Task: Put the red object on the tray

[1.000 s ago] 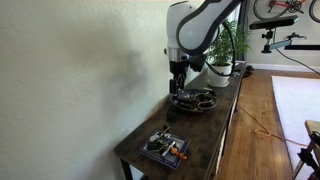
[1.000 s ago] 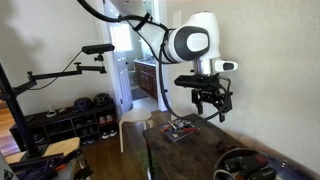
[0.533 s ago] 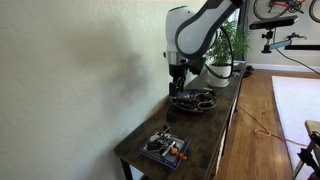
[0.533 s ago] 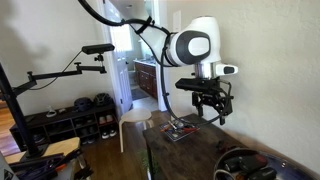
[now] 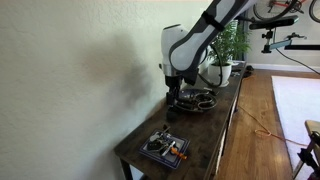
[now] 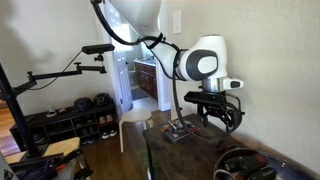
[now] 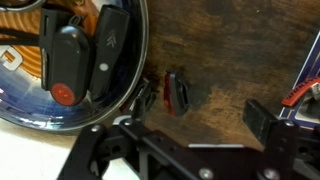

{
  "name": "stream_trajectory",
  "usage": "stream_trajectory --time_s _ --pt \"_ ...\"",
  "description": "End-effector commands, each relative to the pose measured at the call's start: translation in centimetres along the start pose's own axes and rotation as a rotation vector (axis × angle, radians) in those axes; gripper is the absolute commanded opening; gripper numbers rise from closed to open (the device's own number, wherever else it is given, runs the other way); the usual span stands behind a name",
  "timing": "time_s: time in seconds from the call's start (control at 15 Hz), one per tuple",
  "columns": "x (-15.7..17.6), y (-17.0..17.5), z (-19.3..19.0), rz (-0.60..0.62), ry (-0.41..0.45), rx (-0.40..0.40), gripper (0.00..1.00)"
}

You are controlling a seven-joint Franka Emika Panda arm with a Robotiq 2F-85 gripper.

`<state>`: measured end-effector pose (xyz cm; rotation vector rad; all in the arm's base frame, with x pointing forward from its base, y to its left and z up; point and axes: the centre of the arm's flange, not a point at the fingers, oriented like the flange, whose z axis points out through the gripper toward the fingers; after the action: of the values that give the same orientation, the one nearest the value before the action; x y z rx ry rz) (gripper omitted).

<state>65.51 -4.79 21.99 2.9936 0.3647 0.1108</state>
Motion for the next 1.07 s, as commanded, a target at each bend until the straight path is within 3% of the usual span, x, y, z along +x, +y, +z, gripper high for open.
stream_trajectory --time_s 0.0,1.0 --pt "1.8 0.7 2.0 -0.061 0.025 0.007 1.00" --pt "3.6 0.8 7.7 -0.102 0.054 0.079 1.00"
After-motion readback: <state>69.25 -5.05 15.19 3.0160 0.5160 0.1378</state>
